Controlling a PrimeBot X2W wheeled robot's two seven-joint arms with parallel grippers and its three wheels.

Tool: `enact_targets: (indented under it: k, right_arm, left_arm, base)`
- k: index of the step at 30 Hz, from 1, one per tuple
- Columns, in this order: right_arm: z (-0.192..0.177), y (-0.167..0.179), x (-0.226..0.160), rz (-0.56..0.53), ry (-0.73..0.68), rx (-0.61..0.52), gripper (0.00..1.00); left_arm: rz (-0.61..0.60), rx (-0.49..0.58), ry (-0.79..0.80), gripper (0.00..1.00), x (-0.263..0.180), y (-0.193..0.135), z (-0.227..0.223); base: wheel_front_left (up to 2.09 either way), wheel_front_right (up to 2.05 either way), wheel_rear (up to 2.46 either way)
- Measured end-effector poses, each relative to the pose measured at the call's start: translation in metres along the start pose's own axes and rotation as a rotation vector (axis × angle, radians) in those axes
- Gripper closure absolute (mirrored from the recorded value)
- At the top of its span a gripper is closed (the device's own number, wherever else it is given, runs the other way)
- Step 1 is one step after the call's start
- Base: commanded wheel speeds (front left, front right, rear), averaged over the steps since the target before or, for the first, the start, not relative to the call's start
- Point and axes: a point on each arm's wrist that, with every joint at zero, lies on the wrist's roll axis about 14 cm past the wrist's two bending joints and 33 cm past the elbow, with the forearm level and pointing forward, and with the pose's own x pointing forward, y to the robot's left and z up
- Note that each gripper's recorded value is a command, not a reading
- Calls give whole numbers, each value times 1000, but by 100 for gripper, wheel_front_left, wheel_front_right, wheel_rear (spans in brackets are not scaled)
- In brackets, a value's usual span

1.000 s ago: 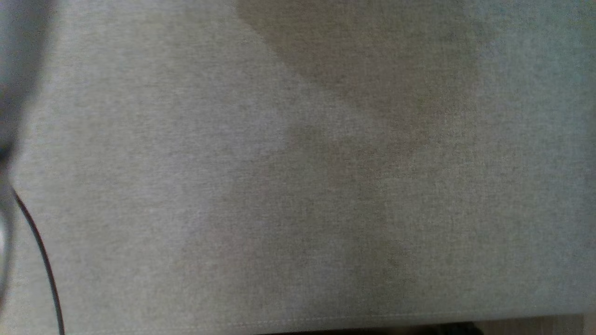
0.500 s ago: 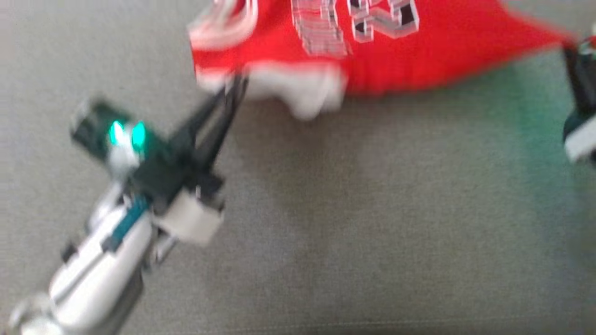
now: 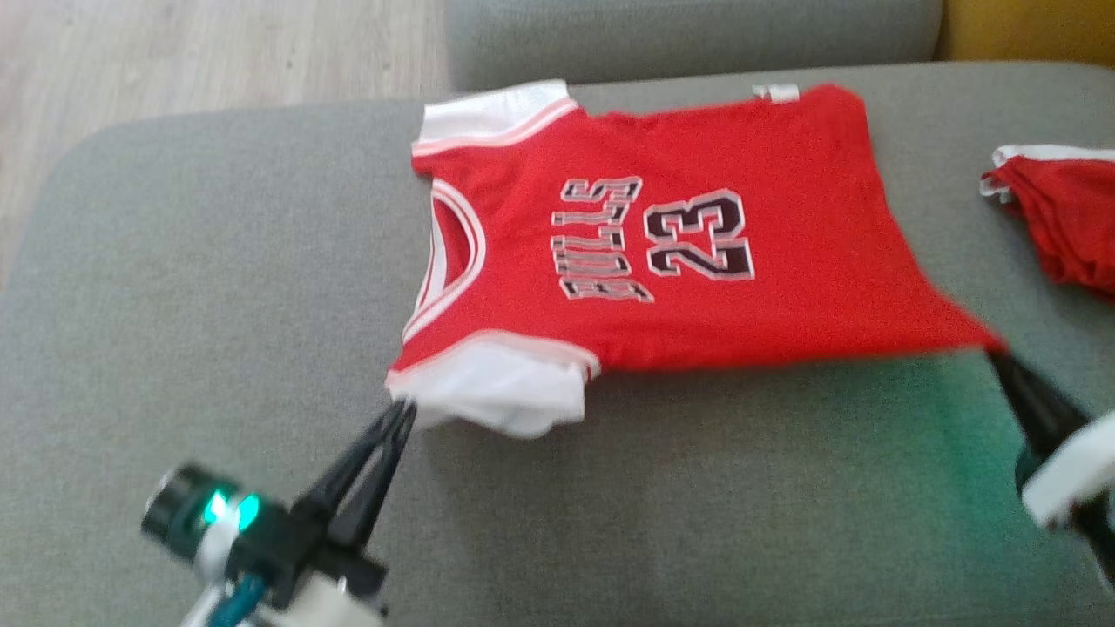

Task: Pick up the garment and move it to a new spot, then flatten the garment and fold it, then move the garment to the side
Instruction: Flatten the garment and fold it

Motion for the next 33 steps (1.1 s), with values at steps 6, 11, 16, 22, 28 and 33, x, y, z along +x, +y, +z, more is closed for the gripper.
enact_targets:
  k: [6, 11, 16, 22, 28, 33]
  right_arm:
    - [-42, -1, -34, -9, 87, 40, 100]
    - [-43, -2, -46, -12, 80, 57, 100]
    - [-36, -3, -41, -14, 81, 80, 100]
    - [-20, -4, -2, -16, 100, 83, 100]
    - [7, -7, 43, -9, 80, 42, 100]
    - [13, -13, 66, -17, 90, 17, 100]
  left_arm:
    - [23, -31, 53, 100, -32, -7, -10]
    - [26, -40, 53, 100, -40, -6, -8]
    - [1, -68, 36, 100, -31, -9, -6]
    - [-32, -42, -5, 100, 25, 9, -5]
    - [-46, -16, -12, 100, 74, 24, -12]
    - [-53, 35, -5, 100, 104, 36, -19]
  base:
    - [0, 0, 0]
    - [0, 0, 0]
    - [0, 0, 0]
    - [0, 0, 0]
    - [0, 0, 0]
    - [0, 0, 0]
